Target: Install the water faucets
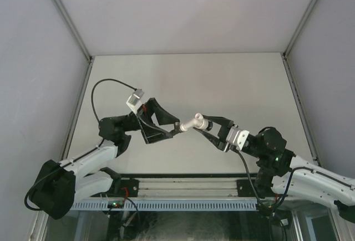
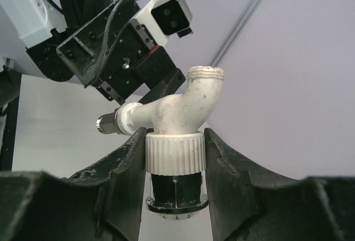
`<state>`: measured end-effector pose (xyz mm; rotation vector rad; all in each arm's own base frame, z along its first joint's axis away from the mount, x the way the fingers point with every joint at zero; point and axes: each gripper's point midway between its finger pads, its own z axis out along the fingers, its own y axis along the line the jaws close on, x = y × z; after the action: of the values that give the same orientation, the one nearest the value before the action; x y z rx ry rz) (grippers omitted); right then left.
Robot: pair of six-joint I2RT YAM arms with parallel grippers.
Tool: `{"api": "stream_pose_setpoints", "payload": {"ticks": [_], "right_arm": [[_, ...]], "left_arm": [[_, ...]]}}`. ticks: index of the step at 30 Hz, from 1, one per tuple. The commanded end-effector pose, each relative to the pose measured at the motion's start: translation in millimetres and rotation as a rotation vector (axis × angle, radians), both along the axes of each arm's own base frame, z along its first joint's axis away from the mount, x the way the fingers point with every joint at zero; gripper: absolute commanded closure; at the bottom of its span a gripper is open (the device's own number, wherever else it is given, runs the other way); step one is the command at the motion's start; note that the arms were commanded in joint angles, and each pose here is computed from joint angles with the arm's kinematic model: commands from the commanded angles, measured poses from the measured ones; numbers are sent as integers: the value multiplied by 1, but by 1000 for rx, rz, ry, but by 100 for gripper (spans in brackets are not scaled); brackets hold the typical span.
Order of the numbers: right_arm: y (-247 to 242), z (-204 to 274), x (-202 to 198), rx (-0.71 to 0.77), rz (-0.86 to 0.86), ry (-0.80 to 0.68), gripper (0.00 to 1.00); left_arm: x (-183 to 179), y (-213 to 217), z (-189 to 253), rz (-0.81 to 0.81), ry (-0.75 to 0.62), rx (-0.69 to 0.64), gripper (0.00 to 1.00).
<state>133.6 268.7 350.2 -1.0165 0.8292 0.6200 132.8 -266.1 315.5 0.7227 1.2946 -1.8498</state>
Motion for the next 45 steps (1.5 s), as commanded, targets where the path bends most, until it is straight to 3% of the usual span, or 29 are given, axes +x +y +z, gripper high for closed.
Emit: {"api": "stream_pose_setpoints", "payload": {"ticks": [1, 6, 20, 31, 38, 45], "right_arm": [[-9, 39, -5, 125, -3, -93, 100], [-4, 36, -2, 112, 0, -92, 100], [2, 7, -5, 27, 35, -17, 100], [7, -13, -22, -53, 141, 117, 100], [7, -15, -19, -65, 127, 111, 66], [10, -14, -18, -113, 132, 101, 49]], "left_arm": [[-21, 2, 21, -72, -99, -37, 7], [-28, -1, 27, -104, -121, -43, 23], [-31, 0, 43, -96, -193, -72, 99], [-34, 2, 49, -82, -287, -76, 100], [-35, 0, 47, -112, -270, -56, 100], [-41, 1, 45, -151, -273, -32, 100]]}}
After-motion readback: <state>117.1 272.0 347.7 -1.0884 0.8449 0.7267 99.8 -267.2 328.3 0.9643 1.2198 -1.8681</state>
